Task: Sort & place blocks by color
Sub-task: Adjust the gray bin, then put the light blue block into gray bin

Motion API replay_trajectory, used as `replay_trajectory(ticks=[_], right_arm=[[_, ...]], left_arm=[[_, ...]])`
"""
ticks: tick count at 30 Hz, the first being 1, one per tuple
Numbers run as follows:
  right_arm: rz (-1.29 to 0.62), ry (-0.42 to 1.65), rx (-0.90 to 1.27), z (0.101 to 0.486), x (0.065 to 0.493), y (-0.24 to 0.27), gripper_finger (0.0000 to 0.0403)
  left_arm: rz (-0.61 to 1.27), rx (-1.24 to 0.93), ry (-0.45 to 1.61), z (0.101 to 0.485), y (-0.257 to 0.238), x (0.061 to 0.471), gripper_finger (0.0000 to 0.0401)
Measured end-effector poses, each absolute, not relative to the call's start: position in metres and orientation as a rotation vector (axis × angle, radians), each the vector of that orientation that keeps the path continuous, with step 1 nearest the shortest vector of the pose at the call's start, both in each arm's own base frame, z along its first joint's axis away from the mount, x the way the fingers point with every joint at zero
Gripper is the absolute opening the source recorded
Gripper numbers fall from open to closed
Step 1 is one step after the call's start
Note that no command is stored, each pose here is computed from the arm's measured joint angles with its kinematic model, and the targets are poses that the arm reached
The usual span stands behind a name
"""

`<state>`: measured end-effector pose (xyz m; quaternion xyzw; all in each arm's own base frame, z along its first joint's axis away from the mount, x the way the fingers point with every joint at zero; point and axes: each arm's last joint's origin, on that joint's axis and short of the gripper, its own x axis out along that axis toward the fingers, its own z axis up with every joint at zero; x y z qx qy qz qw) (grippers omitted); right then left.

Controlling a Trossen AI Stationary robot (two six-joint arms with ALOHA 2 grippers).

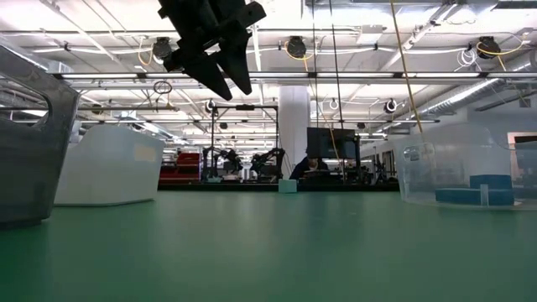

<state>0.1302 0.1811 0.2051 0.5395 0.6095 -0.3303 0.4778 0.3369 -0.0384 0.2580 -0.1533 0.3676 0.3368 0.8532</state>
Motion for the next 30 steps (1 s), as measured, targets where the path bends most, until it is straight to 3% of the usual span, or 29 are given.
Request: replay_trajectory(ticks=[9, 18, 30], right_arm=[[-0.961, 1.484, 1.269, 0.202, 0.124, 0.173, 0.0039], [-0.981, 1.478, 1.28, 0.206, 0.121, 0.169, 0.0076], [-0.858, 1.469, 1.378, 0.231, 0.11, 0.154, 0.0136]], left_arm=[[0.711, -0.327, 0.772, 0.258, -0.038, 0.337, 0.0216], [0.71, -0.326, 0.772, 0.258, -0.038, 0.337, 0.0216], [0.709, -0.324, 0.773, 0.258, -0.038, 0.337, 0.0216]])
